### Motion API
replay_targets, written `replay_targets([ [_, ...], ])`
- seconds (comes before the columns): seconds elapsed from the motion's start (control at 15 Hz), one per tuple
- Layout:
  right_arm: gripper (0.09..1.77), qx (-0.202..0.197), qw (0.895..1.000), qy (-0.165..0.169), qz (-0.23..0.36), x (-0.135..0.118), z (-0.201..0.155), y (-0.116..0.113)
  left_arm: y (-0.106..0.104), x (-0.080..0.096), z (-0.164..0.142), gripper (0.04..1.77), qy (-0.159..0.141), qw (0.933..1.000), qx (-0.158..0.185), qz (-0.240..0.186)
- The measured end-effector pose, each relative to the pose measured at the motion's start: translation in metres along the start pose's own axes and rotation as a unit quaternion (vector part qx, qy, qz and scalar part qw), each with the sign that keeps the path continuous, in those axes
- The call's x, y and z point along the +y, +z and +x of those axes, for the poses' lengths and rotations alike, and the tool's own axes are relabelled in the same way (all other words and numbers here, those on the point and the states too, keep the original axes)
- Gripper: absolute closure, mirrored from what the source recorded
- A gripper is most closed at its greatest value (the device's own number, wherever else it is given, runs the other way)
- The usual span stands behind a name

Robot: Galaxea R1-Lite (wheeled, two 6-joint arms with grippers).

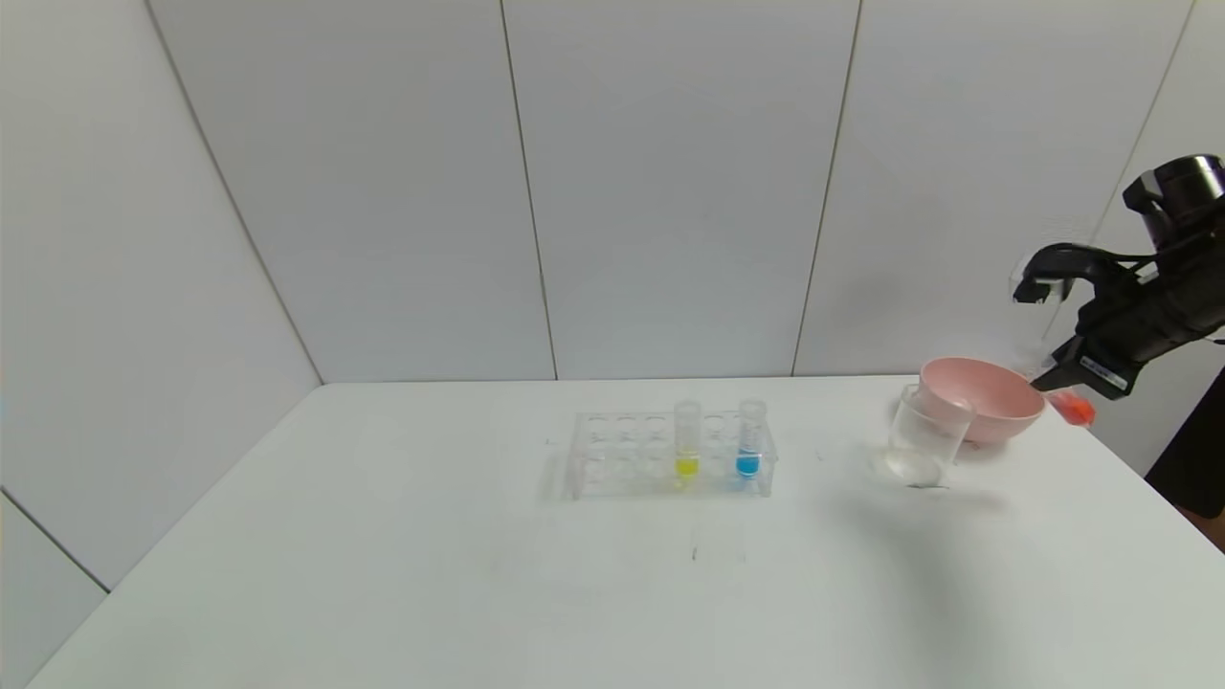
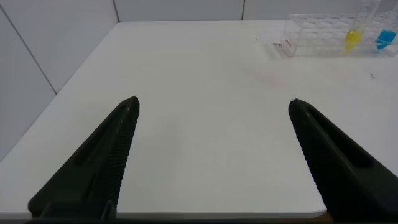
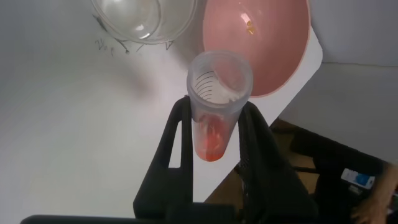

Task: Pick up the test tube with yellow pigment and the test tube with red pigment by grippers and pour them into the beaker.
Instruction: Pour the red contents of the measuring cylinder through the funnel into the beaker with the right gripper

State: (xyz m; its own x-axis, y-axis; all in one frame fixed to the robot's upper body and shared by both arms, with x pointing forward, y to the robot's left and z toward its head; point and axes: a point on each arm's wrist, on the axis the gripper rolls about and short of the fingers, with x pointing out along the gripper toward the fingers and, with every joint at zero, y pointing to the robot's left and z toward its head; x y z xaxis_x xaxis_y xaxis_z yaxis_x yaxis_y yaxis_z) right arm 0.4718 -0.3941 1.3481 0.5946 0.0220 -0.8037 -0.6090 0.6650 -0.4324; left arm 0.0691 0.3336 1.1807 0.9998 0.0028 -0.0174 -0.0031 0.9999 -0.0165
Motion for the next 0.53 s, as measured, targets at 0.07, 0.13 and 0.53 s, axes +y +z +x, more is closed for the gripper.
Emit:
replay_targets([
  [0.07, 1.36, 0.003, 1.0, 0.001, -0.02, -0.001, 0.004, 0.0, 0.0, 0.0, 0.0, 0.09, 0.0, 1.0, 0.0, 0.0],
  [0.13, 1.36, 0.003, 0.999, 0.002, -0.037, -0.001, 0.007, 0.001, 0.0, 0.0, 0.0, 0.09, 0.0, 1.0, 0.0, 0.0],
  [0.53, 1.36, 0.017, 0.995, 0.001, -0.101, 0.007, 0.019, 0.012, 0.0, 0.0, 0.0, 0.09, 0.0, 1.0, 0.0, 0.0],
])
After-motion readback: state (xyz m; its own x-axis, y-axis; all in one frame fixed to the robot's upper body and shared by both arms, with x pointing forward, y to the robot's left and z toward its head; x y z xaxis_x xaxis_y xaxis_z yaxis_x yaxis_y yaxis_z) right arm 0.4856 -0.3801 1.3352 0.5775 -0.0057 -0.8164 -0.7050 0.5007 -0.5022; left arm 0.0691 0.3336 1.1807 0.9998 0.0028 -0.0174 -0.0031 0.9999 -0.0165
